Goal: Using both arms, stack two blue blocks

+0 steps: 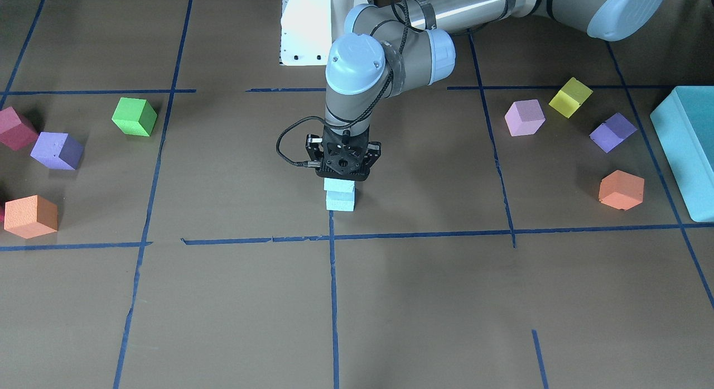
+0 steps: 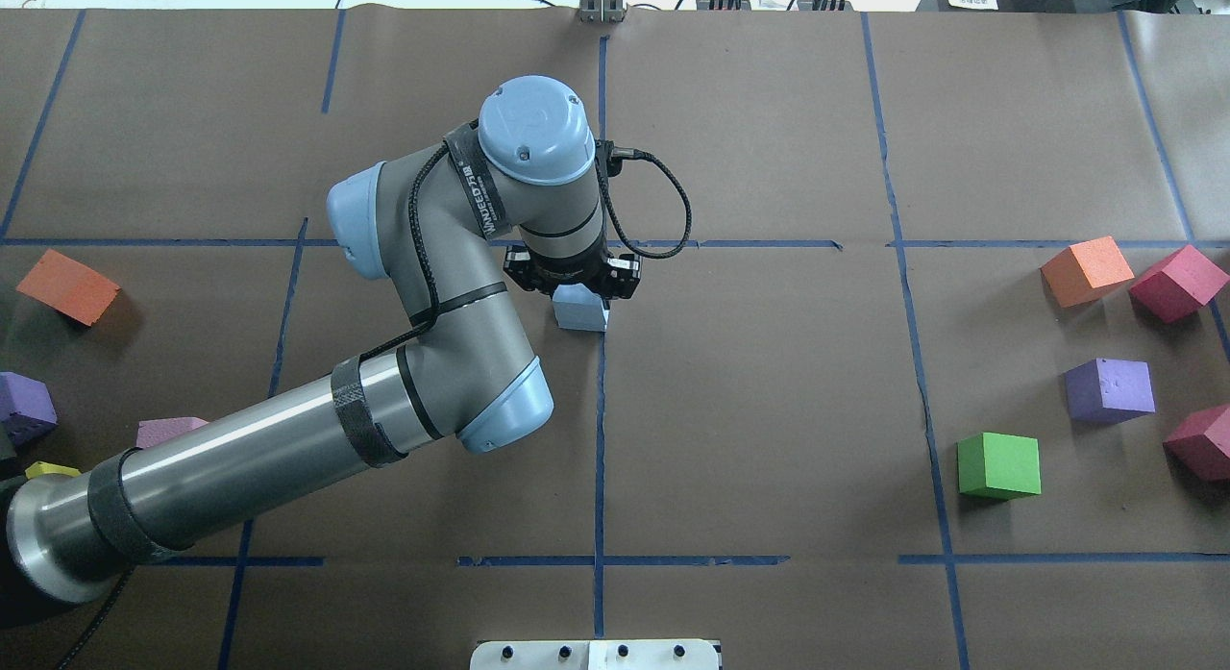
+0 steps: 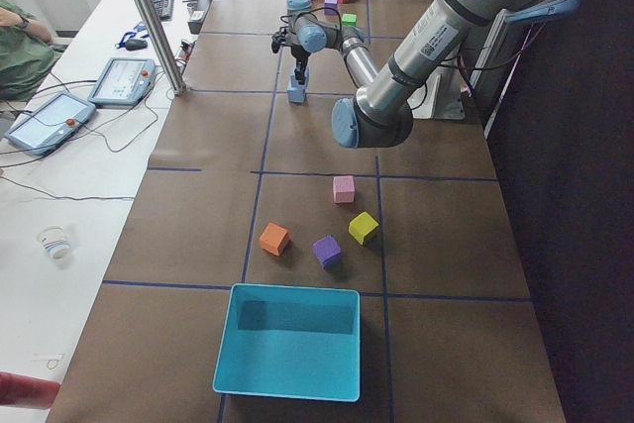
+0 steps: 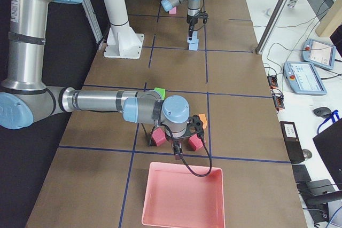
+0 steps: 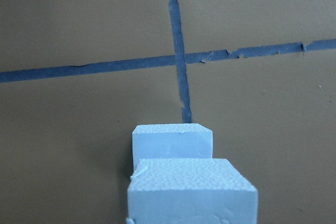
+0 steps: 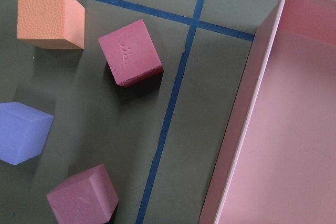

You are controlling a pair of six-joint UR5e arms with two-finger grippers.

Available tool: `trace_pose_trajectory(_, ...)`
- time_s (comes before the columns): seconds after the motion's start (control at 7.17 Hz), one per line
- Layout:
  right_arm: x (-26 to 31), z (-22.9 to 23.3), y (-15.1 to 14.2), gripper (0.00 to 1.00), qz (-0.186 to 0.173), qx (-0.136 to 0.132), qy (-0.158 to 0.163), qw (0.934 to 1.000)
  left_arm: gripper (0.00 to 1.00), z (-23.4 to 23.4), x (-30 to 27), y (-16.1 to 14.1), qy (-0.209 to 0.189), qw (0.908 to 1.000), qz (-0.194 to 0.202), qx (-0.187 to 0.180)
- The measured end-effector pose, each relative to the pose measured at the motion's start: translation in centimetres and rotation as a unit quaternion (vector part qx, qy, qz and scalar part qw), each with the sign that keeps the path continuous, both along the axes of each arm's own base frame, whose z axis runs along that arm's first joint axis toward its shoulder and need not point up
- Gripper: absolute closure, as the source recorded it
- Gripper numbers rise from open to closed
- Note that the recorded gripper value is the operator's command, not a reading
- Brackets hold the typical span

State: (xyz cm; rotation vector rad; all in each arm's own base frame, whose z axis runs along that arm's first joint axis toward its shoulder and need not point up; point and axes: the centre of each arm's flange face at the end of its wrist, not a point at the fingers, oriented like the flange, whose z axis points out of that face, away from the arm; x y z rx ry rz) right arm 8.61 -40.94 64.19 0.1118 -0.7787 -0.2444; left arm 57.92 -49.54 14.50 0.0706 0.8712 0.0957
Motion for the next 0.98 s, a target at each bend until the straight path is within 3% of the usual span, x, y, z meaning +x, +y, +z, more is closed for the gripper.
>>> trace_pose_trajectory(0.42,0.00,-0.03,-0.05,0.00,0.000,0.000,0.000,1.0000,0.36,0.22,-0.19,-0.55,-0.003,1.0000,-0.004,-0.002)
trace_pose_trajectory(0.56,0.00,-0.02,-0.05,0.00,0.000,0.000,0.000,1.0000,0.23,0.24,-0.18,-0.63,-0.004,1.0000,-0.005,-0.003)
trace_pose_trajectory(0.7,0.01,-0.01,-0.04,0.00,0.000,0.000,0.000,1.0000,0.02,0.33,-0.09,-0.72,-0.005,1.0000,-0.006,-0.005)
trace_pose_trajectory(0.98,0.01,0.01,-0.04,0.00,0.000,0.000,0.001,1.0000,0.00,0.21,-0.02,-0.95,-0.007,0.9999,-0.010,-0.003)
